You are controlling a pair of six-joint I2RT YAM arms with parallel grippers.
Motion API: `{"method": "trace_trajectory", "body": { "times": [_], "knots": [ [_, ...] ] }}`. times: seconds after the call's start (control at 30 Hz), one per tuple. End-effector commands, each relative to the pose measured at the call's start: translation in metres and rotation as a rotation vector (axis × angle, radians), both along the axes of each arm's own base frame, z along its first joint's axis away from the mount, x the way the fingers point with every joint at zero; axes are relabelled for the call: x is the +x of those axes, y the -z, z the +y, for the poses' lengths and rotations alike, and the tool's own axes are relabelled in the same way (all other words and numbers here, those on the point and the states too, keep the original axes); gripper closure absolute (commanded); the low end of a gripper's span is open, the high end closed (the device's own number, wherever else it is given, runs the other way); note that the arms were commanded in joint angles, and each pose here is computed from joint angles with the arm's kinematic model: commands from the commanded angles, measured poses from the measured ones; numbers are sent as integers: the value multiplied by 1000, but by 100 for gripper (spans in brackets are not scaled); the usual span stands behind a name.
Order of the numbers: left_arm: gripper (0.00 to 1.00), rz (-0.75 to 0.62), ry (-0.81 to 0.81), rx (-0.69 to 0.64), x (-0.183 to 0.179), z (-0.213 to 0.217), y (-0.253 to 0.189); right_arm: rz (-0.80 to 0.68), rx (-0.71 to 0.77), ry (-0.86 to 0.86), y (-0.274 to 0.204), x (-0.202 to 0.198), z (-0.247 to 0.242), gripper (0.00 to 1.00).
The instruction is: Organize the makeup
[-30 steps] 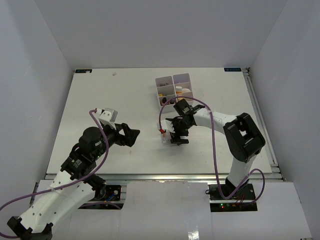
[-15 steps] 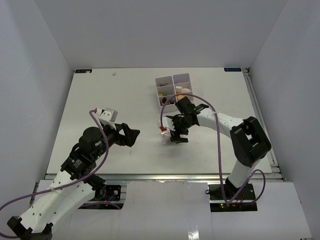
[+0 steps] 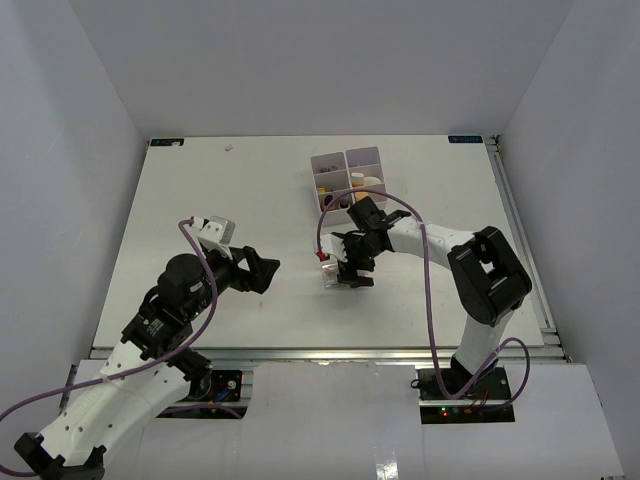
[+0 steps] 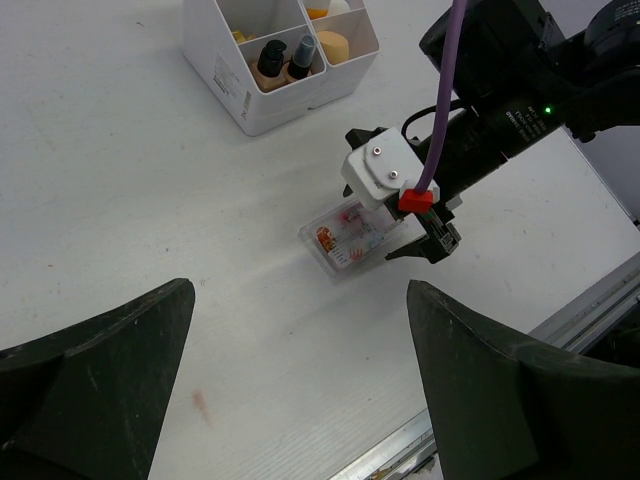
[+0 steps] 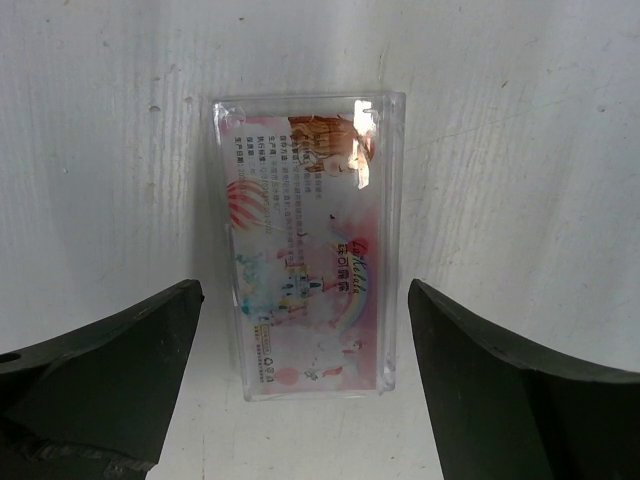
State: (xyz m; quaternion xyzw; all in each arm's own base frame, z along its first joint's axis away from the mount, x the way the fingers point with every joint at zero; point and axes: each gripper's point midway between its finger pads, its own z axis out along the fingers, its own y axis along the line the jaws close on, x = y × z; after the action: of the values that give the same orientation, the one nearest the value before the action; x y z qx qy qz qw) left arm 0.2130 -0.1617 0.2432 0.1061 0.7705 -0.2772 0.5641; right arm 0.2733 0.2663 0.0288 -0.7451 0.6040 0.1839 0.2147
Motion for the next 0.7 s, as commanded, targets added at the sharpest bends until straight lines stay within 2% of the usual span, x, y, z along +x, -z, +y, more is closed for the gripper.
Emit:
{"method": "trace_trajectory", "body": {
  "times": [0.0, 0.13, 0.17, 0.3, 0.37, 0.47, 0.57, 0.67],
  "knots": [
    [2, -2, 6, -10, 0, -1, 0, 21, -17, 12, 13, 1, 1, 9],
    [2, 4, 2, -13, 1, -2, 2, 33, -18, 10, 17, -2, 1, 2],
    [2, 5, 1, -15, 1, -2, 2, 35, -16, 11, 17, -2, 1, 4],
    [4, 13, 3, -26, 2, -4, 4, 43, 17, 14, 8, -4, 3, 27],
    [8, 14, 1, -43, 3, -6, 3, 48, 34, 20, 4, -5, 4, 39],
    [22, 51, -38, -103, 5, -6, 8, 49, 57, 40, -2, -3, 3, 50],
    [33, 98, -31, -187, 4, -15, 10, 53, 97, 75, -13, -2, 1, 57],
    [36, 199, 46, -288, -4, -37, 15, 33, 147, 105, -33, 1, 1, 58]
  ]
}}
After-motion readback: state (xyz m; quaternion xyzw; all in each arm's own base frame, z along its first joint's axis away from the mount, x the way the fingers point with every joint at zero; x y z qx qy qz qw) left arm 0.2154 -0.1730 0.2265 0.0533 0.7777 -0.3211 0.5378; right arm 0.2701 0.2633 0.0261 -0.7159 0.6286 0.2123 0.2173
